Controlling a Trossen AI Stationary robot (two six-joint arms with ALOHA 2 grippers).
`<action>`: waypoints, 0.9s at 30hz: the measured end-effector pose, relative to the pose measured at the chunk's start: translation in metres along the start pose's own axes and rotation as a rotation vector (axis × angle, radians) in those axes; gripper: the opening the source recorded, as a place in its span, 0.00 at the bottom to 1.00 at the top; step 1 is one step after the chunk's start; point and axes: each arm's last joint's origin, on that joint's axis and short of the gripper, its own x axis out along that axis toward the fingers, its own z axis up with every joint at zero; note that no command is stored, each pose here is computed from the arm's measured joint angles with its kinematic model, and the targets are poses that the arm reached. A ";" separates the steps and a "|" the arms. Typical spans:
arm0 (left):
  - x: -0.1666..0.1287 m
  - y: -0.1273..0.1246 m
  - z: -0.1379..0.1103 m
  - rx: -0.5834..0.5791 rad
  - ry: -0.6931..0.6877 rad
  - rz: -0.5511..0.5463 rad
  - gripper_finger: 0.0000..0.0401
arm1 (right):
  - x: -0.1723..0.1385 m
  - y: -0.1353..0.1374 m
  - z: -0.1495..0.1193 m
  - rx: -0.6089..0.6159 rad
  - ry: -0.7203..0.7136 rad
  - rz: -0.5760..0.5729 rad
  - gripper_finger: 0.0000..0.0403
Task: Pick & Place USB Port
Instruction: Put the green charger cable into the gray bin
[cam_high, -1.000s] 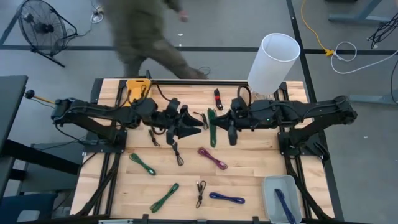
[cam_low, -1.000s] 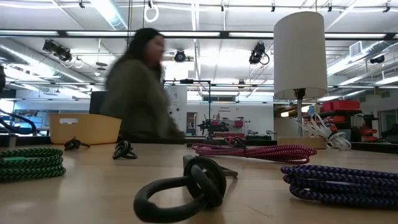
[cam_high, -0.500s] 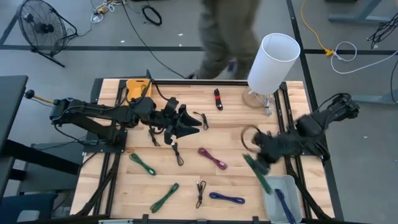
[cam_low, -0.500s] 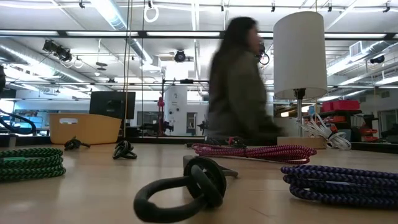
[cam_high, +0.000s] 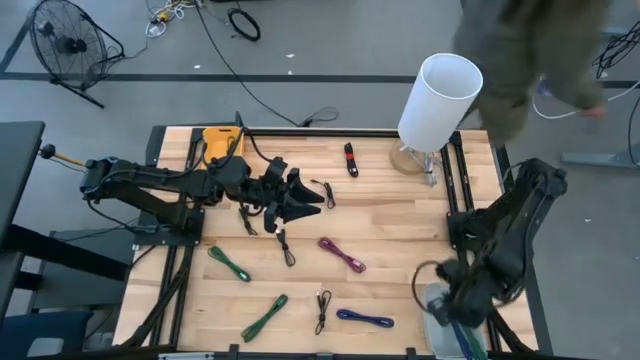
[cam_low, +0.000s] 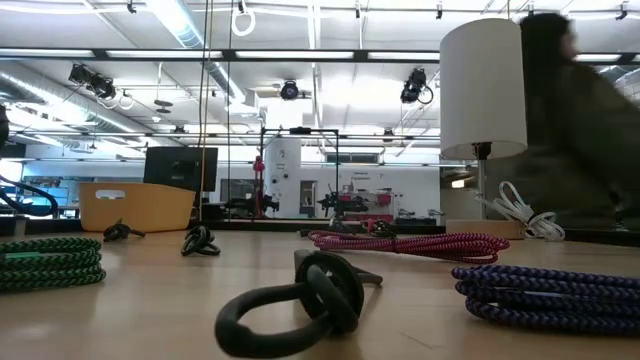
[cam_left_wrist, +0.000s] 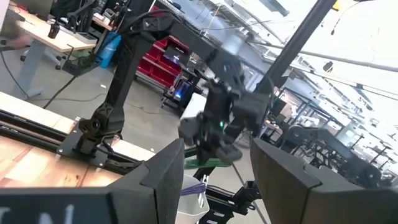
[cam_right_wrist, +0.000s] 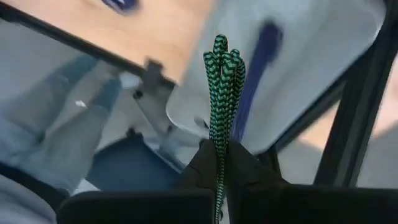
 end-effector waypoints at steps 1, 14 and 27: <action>0.000 0.000 0.000 0.000 0.000 0.000 0.47 | 0.008 0.001 -0.002 0.010 0.016 -0.006 0.00; 0.000 0.000 0.000 -0.001 0.000 0.001 0.47 | 0.077 -0.002 0.011 0.084 0.044 -0.039 0.00; 0.000 0.000 0.000 -0.007 0.001 0.001 0.47 | 0.083 -0.003 0.021 0.048 -0.009 -0.015 0.27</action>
